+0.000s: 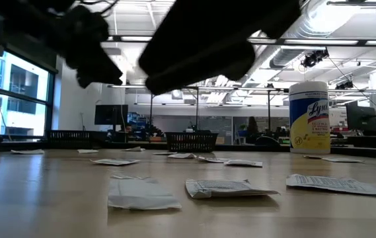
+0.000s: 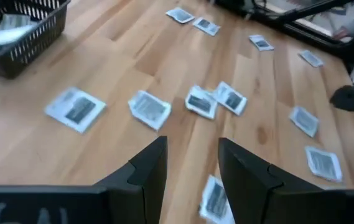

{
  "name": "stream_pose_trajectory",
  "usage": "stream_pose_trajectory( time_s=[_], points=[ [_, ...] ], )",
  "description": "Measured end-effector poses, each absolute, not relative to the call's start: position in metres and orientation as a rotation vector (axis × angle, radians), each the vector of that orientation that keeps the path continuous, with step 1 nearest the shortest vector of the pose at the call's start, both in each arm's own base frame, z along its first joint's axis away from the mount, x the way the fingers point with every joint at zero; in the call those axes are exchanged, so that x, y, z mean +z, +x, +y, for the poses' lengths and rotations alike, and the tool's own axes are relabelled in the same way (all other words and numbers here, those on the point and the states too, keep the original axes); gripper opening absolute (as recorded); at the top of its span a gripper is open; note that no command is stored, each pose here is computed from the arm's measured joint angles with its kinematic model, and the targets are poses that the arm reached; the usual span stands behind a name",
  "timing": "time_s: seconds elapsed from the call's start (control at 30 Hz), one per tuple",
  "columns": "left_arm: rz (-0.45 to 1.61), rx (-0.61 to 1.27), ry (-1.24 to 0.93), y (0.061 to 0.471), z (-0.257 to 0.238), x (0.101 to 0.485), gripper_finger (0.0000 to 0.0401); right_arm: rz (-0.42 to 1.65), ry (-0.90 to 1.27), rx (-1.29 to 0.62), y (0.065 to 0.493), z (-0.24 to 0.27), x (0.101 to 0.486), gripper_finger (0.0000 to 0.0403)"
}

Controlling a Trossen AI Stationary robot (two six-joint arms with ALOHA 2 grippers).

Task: Pick & Place First Aid Supplies
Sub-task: Put the green bandage pack into the right black bin

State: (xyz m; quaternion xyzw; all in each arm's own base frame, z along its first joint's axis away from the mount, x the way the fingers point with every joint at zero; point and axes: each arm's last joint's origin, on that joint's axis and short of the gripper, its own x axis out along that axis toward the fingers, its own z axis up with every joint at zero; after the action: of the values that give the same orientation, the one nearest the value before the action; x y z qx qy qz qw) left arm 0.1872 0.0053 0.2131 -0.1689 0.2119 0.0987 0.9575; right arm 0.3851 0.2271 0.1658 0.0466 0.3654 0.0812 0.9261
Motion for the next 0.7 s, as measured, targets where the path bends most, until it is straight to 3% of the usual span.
stream_pose_trajectory(
  time_s=[0.33,0.7],
  points=[
    [0.35,0.204,-0.374,0.17,-0.018,0.183,0.014,0.74,0.008,0.286,0.392,0.236,0.138,0.0117],
    [0.32,0.276,-0.374,0.17,-0.018,0.182,0.014,0.772,-0.117,0.297,0.392,0.234,0.122,0.0117]
  ],
)
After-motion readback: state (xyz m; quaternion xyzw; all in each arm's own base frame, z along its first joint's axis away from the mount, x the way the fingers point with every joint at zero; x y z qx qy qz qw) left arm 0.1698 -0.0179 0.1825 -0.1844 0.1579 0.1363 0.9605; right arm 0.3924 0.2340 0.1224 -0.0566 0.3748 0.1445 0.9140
